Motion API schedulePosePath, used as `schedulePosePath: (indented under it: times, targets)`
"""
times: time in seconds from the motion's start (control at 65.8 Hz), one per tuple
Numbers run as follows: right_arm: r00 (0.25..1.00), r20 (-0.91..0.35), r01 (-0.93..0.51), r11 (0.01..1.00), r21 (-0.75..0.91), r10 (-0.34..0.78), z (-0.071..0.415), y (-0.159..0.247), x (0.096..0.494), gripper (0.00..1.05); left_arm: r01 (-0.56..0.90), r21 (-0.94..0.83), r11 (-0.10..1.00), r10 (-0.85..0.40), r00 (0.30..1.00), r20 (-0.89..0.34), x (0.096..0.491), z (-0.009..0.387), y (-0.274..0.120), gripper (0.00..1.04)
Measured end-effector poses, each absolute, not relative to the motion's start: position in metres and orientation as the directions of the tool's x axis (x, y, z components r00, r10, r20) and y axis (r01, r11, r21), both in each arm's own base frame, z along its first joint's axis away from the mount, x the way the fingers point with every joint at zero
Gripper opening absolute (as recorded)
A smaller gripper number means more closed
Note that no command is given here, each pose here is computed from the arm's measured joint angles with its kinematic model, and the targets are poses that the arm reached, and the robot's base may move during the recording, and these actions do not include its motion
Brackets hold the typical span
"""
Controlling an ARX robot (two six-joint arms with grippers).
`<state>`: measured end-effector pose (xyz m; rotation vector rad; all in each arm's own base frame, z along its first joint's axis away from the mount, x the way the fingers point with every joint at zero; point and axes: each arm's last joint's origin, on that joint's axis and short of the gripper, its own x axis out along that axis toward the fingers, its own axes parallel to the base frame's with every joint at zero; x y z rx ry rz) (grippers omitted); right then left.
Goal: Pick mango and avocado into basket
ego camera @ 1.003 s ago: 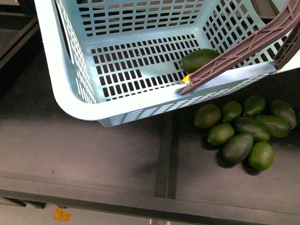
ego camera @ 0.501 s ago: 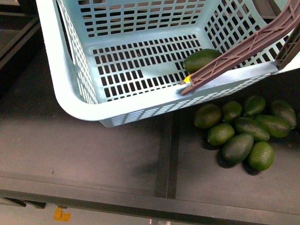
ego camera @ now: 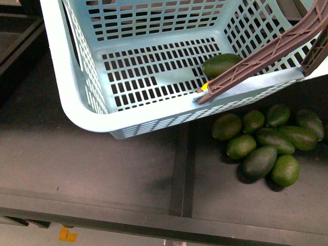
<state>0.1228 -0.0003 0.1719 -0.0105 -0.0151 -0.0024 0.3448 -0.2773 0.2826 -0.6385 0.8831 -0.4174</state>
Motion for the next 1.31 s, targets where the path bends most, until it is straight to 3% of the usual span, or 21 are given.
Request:
schedulePosePath:
  times: [1.14,1.307]
  targets:
    - [1.000,0.012,0.002,1.000,-0.011,-0.002,0.169,0.000,0.097,0.02,0.078,-0.667,0.741,-0.580,0.575,-0.577,0.345,0.283,-0.277,0.15]
    - [1.000,0.013,0.003,1.000,-0.010,-0.003,0.169,0.000,0.097,0.38,0.077,-0.668,0.741,-0.580,0.575,-0.577,0.345,0.283,-0.277,0.15]
